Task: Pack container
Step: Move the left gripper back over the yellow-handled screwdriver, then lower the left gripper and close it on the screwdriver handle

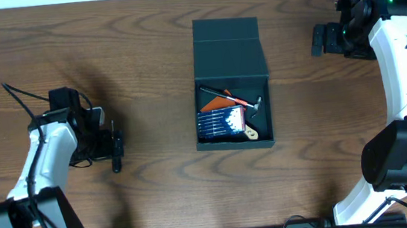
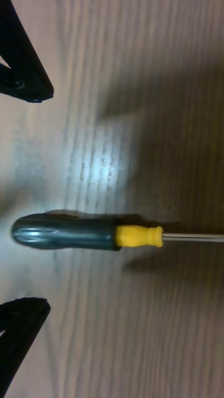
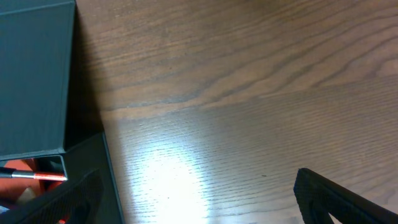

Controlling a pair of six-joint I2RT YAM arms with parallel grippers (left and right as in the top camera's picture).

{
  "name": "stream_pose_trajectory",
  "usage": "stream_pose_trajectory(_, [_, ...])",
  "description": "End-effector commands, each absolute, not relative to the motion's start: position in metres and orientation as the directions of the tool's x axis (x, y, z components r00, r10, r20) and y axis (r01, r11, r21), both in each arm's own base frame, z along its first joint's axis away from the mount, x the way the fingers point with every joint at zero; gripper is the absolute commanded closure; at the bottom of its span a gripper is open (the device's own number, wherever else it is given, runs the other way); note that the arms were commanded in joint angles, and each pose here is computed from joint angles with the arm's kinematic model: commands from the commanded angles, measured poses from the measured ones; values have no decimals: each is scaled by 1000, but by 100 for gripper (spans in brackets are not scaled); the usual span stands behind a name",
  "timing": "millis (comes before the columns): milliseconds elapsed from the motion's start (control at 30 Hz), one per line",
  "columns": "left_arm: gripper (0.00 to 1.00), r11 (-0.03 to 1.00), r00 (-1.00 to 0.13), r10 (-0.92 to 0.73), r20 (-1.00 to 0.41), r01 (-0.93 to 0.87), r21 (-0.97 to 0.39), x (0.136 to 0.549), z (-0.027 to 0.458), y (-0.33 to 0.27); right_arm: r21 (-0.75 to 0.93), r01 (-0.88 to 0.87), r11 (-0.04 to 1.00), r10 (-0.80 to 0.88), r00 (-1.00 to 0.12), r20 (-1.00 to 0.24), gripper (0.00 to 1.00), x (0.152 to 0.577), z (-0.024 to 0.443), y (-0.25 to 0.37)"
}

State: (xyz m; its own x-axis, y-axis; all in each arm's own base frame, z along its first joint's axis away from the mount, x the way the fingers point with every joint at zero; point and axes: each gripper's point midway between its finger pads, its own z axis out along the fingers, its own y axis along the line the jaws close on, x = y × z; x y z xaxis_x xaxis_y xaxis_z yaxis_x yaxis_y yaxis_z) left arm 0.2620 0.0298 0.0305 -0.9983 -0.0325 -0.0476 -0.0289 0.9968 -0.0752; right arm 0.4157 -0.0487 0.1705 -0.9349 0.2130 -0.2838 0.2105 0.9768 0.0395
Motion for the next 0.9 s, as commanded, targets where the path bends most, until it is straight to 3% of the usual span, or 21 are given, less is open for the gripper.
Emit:
stream_pose_trajectory(0, [2, 997, -999, 4, -44, 8, -78, 266, 23, 29, 43, 202, 978, 206, -939, -276, 1, 417, 167, -49])
stream_pose_trajectory(867, [1, 987, -987, 158, 9, 158, -6, 272, -4, 20, 43, 202, 978, 206, -938, -280, 1, 418, 167, -49])
